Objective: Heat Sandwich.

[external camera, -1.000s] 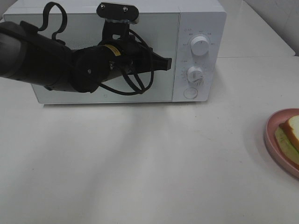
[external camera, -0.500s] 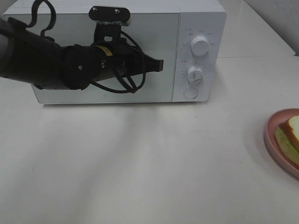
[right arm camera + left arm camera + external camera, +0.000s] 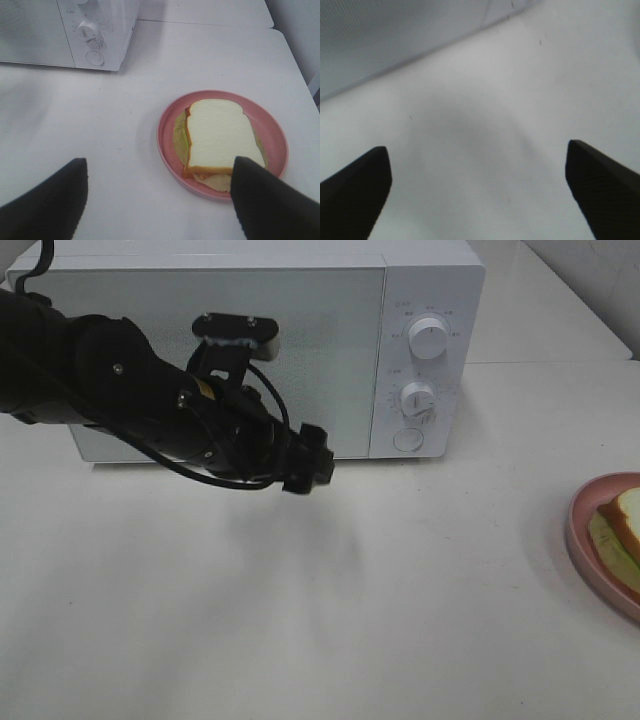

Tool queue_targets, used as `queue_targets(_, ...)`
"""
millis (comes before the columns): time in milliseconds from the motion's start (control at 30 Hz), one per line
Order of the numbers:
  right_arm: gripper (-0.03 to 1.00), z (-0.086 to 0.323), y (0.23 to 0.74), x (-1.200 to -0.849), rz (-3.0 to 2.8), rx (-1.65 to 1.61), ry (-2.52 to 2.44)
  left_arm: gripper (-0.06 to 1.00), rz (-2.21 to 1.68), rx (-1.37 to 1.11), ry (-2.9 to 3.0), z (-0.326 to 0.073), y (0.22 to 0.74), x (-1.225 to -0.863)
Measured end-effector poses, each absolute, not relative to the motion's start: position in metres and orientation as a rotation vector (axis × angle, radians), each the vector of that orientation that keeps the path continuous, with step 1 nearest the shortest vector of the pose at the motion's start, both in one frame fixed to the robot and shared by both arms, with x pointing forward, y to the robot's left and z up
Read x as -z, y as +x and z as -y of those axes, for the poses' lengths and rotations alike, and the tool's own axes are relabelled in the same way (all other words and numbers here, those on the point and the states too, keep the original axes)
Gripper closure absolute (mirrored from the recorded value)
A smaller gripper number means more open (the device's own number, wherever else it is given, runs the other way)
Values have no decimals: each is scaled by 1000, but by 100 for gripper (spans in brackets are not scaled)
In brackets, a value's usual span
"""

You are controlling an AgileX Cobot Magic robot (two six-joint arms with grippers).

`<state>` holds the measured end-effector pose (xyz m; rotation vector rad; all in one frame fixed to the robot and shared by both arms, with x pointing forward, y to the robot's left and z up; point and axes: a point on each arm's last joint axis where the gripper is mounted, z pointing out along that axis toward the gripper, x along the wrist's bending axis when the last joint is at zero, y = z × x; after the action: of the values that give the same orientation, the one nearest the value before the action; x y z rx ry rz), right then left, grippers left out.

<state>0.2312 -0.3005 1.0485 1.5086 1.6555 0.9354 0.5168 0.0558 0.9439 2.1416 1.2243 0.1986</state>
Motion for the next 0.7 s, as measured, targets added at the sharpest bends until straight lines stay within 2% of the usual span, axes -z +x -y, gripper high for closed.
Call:
queue_targets(167, 21, 300, 231, -1048, -1656, -935, 1509, -2, -1231, -97, 2263, -60, 504, -945)
queue_targets(300, 21, 300, 231, -1048, -1656, -935, 1509, -2, -1168, 4, 2507, -77, 481, -962)
queue_targets(700, 21, 300, 231, -1048, -1656, -935, 1509, -2, -1371, 49, 2578, -115, 462, -1003)
